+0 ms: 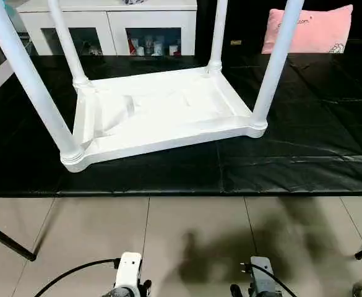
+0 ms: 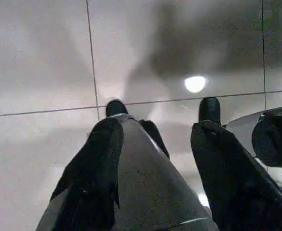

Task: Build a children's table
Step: Rotate leg to tighten

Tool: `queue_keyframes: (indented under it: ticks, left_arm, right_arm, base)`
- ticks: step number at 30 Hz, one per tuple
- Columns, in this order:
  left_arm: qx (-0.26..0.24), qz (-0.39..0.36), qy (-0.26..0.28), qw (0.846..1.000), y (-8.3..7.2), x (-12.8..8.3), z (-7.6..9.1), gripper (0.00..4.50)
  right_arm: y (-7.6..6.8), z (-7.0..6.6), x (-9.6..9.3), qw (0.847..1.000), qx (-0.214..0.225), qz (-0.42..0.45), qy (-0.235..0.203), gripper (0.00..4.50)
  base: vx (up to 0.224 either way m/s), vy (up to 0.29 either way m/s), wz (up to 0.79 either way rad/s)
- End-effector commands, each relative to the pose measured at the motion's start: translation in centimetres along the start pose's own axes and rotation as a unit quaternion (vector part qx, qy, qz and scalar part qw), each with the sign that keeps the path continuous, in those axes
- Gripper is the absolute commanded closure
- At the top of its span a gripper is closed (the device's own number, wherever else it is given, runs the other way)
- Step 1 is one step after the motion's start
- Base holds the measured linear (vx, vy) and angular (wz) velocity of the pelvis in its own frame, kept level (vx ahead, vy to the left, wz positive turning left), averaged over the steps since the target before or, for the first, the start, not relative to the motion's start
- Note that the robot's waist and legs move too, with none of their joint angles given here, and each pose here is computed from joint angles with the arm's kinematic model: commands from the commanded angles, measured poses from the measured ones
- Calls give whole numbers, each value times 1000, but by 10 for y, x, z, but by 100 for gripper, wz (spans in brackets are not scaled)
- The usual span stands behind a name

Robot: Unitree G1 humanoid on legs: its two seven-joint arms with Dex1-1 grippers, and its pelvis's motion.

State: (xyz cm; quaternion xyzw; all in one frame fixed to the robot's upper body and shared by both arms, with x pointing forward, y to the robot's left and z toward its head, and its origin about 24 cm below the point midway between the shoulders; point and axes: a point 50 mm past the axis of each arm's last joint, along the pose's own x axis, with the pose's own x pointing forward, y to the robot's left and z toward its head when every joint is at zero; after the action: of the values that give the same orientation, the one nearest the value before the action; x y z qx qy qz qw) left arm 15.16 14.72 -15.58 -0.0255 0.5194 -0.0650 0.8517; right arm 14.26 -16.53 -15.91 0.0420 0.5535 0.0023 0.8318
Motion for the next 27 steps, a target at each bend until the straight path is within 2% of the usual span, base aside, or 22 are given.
queue_keyframes:
  ticks: [1,27]
  left_arm:
    - [-1,3,6,1000,2,0,-2,190]
    - [-1,3,6,1000,2,0,-2,190]
  right_arm:
    - [0,-6,0,1000,-4,0,12,0]
    - [0,-6,0,1000,-4,0,12,0]
  base:
    - [0,0,0]
    - [0,0,0]
